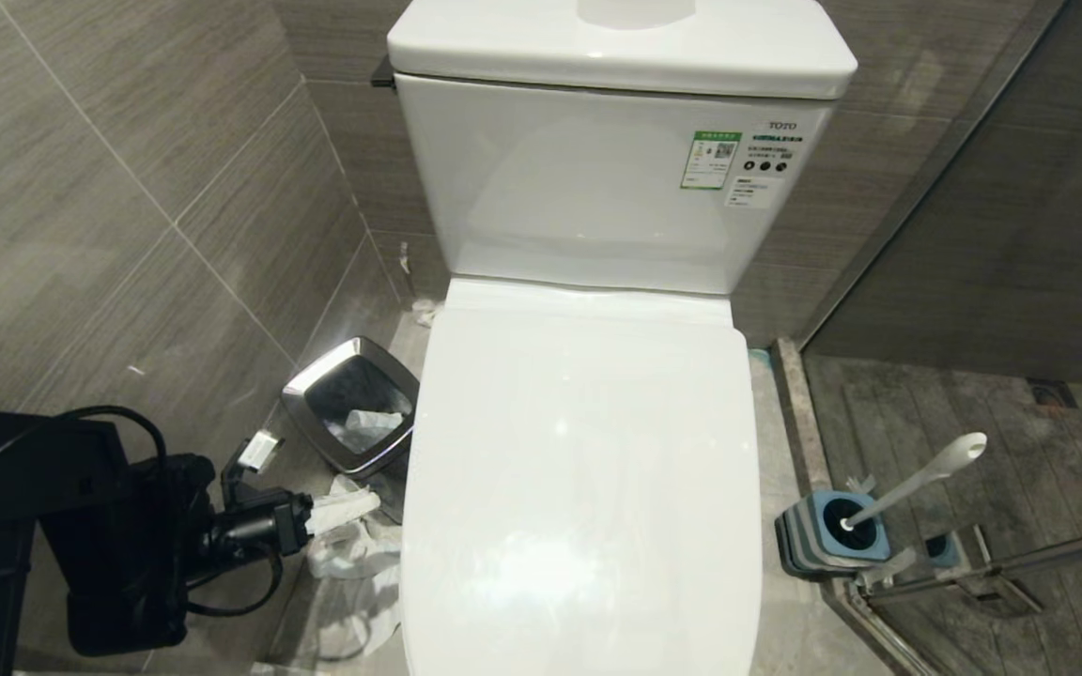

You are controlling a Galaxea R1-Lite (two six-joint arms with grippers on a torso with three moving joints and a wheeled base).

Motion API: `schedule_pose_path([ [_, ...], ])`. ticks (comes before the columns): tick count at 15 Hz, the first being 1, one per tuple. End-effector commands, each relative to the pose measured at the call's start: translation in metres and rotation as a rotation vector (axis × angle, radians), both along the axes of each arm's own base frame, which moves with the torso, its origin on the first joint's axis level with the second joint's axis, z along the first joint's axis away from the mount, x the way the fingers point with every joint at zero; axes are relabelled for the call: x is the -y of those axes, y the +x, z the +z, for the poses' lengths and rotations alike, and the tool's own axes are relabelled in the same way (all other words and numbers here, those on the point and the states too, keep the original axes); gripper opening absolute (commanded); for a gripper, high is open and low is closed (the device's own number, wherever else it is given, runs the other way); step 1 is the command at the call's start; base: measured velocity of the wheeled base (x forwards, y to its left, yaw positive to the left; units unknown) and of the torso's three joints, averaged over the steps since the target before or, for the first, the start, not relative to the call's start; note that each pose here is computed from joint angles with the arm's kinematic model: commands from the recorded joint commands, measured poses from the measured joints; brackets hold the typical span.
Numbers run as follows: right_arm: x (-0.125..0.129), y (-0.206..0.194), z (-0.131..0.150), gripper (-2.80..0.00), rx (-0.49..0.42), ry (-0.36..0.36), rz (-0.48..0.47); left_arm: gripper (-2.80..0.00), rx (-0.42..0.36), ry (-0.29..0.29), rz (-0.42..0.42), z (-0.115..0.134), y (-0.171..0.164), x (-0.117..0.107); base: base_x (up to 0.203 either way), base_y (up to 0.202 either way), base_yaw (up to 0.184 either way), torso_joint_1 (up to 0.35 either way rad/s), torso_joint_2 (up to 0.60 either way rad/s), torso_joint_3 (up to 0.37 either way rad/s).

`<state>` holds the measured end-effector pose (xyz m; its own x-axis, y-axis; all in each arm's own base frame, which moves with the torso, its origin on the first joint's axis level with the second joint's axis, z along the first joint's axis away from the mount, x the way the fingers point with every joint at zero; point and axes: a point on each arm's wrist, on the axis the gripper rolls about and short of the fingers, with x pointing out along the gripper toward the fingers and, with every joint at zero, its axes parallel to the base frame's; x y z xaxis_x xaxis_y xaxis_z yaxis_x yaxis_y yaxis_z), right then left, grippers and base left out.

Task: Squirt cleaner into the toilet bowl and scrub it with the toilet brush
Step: Use the left hand to lift the toilet lid slightly

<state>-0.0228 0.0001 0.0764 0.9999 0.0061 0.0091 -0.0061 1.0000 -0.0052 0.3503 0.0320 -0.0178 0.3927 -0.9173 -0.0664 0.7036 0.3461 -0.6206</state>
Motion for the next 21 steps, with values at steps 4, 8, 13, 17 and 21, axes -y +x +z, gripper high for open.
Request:
schedule_pose_path([
  [4,0.000,0.000,-0.002,-2.80,-0.006,-0.001,0.002,0.00,0.008,-0.002,0.004,0.002,0.000,-0.004,0.000,0.000,0.000,0.002,0.00,-0.173],
  [8,0.000,0.000,-0.002,-2.80,-0.006,0.000,0.002,0.00,-0.003,-0.009,0.025,0.005,0.000,-0.009,0.000,0.000,0.000,0.001,0.00,-0.057],
  [13,0.000,0.000,-0.002,-2.80,-0.006,0.000,0.002,0.00,-0.222,-0.144,-0.014,0.048,-0.012,-0.029,0.000,0.000,0.000,0.000,-0.01,0.000],
  [17,0.000,0.000,-0.002,-2.80,-0.006,-0.001,0.002,0.00,-0.261,-0.156,-0.077,0.057,-0.014,-0.017,0.000,0.000,0.000,0.000,0.00,0.000],
  [21,0.000,0.000,-0.002,-2.80,-0.005,-0.001,0.001,0.00,-0.242,-0.149,-0.140,0.071,-0.027,-0.015,0.000,0.000,0.000,0.000,0.00,0.000],
])
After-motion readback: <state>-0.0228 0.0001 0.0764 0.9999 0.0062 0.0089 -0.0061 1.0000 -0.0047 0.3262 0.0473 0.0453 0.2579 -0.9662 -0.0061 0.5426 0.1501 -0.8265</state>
